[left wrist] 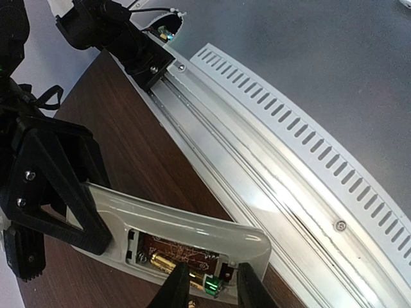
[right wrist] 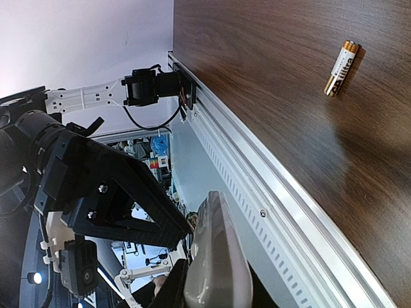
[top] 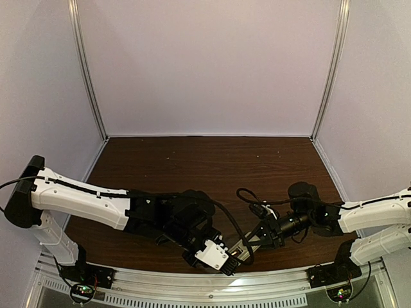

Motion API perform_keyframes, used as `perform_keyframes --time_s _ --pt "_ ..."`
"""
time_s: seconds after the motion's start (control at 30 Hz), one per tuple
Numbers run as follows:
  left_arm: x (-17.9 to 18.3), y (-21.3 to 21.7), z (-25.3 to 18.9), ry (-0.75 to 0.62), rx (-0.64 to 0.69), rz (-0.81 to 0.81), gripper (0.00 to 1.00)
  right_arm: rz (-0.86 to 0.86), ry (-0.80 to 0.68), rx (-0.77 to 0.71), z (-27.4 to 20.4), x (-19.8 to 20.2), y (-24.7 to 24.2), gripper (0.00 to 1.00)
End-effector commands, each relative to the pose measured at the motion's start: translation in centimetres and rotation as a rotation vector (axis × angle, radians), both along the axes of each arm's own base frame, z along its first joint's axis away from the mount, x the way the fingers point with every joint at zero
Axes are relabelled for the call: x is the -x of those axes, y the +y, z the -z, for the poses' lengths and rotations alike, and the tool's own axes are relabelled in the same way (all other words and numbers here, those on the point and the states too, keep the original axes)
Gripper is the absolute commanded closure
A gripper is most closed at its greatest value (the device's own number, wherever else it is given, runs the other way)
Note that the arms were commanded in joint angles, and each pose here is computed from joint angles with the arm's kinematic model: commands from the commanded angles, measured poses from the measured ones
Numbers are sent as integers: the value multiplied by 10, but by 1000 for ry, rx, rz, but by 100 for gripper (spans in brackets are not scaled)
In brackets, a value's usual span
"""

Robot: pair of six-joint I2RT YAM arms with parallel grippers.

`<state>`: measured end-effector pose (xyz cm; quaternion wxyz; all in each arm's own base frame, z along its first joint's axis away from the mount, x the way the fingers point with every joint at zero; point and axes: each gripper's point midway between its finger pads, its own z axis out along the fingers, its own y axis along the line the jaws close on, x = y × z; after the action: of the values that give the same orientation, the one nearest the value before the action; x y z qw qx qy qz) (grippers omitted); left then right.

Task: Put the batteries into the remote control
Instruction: Load the battery into the battery compartment.

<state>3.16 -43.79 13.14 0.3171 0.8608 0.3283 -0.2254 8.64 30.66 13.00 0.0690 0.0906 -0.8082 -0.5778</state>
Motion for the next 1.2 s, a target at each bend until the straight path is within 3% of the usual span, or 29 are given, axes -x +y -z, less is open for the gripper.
perform_keyframes --time_s 0.0,0.53,1.17 --pt "4 -4 0 -1 0 22 73 -31 -40 -50 -15 0 7 100" --pt "-3 -7 7 -14 -25 -19 82 -46 -43 -58 -17 4 10 100" --pt "-13 -12 15 4 -69 -106 83 -35 -40 -72 -21 5 9 100"
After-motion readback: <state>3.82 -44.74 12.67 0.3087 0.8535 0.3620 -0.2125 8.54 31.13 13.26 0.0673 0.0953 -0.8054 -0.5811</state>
